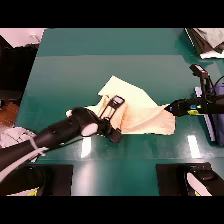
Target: Fold the shirts.
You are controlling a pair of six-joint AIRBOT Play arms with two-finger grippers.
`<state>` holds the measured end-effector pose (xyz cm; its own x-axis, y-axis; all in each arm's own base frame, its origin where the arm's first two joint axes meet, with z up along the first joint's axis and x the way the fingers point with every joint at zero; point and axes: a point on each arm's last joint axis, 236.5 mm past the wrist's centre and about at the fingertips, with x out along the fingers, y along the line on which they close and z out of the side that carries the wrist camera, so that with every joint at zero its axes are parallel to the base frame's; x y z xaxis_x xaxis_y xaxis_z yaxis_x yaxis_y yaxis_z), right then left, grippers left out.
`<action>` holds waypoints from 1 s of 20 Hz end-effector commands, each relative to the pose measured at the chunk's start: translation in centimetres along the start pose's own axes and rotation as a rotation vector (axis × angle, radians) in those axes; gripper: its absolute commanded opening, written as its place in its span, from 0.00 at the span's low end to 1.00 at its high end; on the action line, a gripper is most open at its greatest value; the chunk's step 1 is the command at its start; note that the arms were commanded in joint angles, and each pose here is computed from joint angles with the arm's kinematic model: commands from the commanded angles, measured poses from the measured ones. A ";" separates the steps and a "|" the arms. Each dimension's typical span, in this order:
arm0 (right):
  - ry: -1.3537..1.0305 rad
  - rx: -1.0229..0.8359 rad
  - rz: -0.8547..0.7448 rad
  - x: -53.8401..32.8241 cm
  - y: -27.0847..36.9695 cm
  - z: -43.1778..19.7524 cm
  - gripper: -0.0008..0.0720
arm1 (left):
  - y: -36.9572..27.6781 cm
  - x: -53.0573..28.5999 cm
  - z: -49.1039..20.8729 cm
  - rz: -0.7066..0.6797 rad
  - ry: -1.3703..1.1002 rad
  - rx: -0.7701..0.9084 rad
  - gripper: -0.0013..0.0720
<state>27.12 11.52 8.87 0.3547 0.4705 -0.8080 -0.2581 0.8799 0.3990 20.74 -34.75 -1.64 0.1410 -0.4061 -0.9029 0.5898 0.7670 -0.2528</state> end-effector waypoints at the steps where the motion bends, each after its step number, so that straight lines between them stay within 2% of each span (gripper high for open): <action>1: -0.002 0.001 0.001 0.0 0.0 0.0 0.03 | -1.0 4.0 -2.5 0.019 0.093 -0.013 0.70; 16: -0.002 0.000 0.001 0.0 0.0 0.0 0.03 | -0.1 6.3 -2.1 0.053 0.080 -0.068 0.70; 20: -0.001 0.000 0.002 0.0 0.1 0.0 0.03 | 1.6 6.2 -1.9 0.123 0.070 -0.054 0.70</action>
<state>27.17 11.55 8.91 0.3567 0.4715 -0.8065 -0.2581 0.8794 0.4000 20.20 -36.14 -7.97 0.1178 -0.3175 -0.9409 0.5367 0.8176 -0.2087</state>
